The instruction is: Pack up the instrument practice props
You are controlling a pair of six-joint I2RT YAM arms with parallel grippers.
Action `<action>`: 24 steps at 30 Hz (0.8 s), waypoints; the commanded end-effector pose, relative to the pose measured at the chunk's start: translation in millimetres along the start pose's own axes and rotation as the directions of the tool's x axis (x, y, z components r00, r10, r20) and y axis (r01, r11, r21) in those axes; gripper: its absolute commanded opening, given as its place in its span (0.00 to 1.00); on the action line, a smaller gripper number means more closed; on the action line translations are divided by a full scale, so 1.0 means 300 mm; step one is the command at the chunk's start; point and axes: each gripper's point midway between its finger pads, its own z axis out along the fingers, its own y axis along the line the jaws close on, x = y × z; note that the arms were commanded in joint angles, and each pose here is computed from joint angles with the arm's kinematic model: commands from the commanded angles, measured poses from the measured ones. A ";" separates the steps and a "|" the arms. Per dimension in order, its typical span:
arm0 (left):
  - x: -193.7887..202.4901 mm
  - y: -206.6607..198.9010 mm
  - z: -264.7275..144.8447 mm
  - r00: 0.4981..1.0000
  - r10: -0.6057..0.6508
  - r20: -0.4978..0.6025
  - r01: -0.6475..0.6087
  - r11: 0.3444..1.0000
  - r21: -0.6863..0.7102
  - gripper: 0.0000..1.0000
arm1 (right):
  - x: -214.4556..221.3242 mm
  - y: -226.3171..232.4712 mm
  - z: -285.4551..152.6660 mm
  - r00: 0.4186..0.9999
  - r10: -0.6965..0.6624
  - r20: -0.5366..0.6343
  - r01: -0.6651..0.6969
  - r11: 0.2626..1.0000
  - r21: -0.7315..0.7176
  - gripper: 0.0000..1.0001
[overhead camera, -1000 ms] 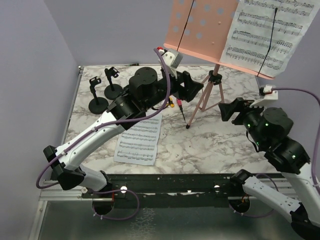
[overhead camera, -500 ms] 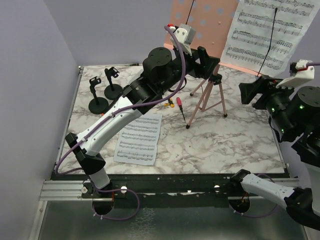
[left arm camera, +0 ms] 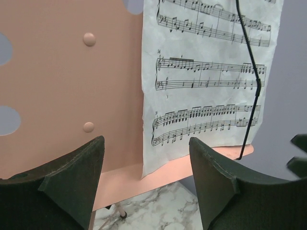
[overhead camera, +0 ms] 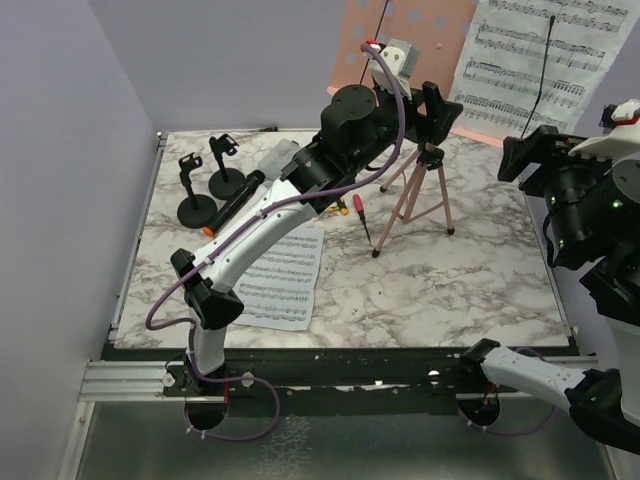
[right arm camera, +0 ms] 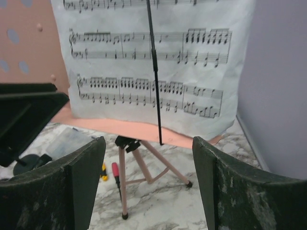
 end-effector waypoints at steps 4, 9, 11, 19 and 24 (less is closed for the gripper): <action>-0.017 -0.030 0.037 0.999 -0.035 0.040 0.034 0.999 0.031 0.72 | -0.161 -0.027 0.065 0.984 -0.129 0.124 0.112 0.984 0.137 0.78; -0.009 -0.035 0.053 0.998 -0.046 0.045 0.045 0.998 0.042 0.70 | -0.190 0.008 0.120 0.975 -0.182 0.126 0.161 0.974 0.160 0.75; -0.004 -0.036 0.059 0.998 -0.050 0.046 0.048 0.998 0.044 0.68 | -0.202 0.013 0.134 0.972 -0.193 0.137 0.169 0.971 0.172 0.73; 0.022 -0.032 0.075 0.997 -0.063 0.038 0.061 0.997 0.045 0.64 | -0.194 0.024 0.174 0.959 -0.245 0.141 0.213 0.954 0.210 0.59; 0.031 -0.040 0.082 0.997 -0.076 0.033 0.074 0.996 0.058 0.55 | -0.175 0.034 0.186 0.954 -0.266 0.136 0.236 0.951 0.202 0.46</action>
